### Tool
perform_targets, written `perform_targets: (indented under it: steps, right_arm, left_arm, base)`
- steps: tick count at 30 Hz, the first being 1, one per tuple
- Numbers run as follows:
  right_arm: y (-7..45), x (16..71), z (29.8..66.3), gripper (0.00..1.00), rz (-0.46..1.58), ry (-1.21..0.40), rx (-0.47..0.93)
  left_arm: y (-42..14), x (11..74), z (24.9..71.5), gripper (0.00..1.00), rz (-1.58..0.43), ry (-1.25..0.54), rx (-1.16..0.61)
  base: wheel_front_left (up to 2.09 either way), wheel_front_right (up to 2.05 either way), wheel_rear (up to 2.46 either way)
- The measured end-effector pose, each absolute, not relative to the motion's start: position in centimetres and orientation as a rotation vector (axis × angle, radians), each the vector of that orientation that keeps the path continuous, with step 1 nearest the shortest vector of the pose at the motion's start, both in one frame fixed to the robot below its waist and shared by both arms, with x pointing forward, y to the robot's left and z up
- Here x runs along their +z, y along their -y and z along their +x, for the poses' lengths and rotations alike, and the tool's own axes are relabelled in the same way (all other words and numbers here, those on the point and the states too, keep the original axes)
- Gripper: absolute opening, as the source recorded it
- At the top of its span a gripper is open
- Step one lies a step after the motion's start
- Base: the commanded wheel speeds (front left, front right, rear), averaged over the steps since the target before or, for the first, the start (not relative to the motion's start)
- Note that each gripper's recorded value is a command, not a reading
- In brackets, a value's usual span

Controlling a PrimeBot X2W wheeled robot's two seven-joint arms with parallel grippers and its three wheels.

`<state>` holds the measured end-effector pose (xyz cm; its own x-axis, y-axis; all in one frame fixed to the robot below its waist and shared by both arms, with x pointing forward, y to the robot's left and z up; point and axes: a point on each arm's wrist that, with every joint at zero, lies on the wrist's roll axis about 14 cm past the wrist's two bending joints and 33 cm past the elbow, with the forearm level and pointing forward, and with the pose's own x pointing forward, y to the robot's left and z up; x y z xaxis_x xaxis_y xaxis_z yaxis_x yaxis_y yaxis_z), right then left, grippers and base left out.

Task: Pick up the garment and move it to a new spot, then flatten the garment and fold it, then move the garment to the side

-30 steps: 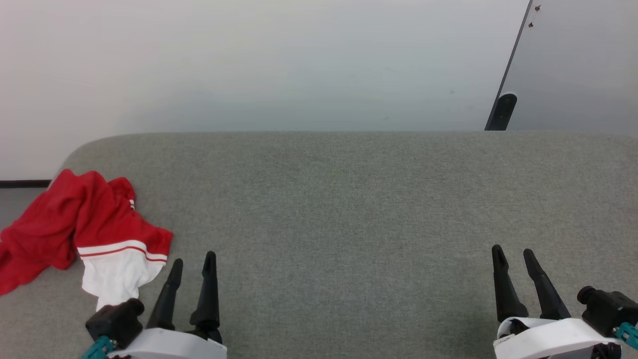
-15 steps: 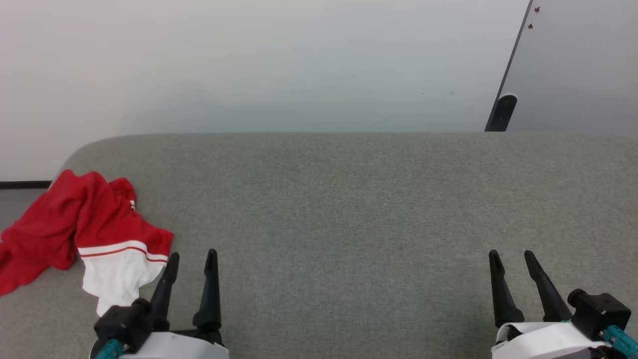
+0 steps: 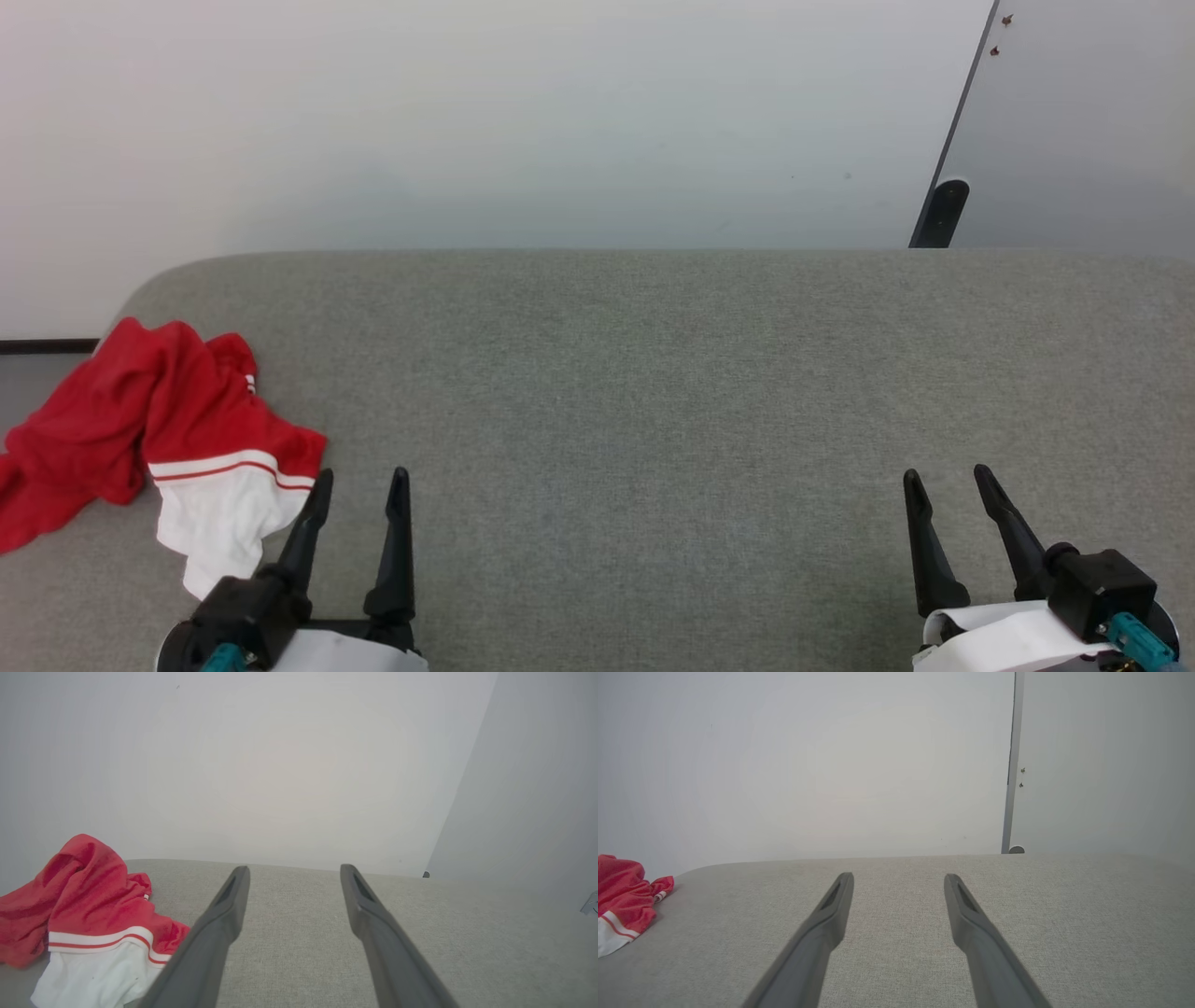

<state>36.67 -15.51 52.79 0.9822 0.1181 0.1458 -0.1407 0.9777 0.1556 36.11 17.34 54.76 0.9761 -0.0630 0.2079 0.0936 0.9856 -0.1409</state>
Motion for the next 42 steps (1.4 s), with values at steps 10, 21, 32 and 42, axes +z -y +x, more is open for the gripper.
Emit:
perform_targets:
  steps: [10,21,32,42]
  right_arm:
    - [14.0,52.9,36.7,1.00,0.095,0.147,0.184]
    - [8.4,52.8,37.0,1.00,0.090,0.134,0.350]
    - [0.3,53.2,36.1,1.00,0.111,0.124,0.596]
    - [-3.5,53.6,35.4,1.00,0.108,0.126,0.711]
  left_arm:
    - [-18.3,54.7,35.4,1.00,-0.120,0.214,-0.051]
    - [-24.4,54.0,32.5,1.00,-0.133,0.211,0.157]
    - [-30.7,53.2,26.2,1.00,-0.115,0.213,0.392]
    - [-33.2,52.7,22.8,1.00,-0.149,0.229,0.491]
  base:
    - [0.00,0.00,0.00]
    - [0.00,0.00,0.00]
    - [0.00,0.00,0.00]
    - [0.00,0.00,0.00]
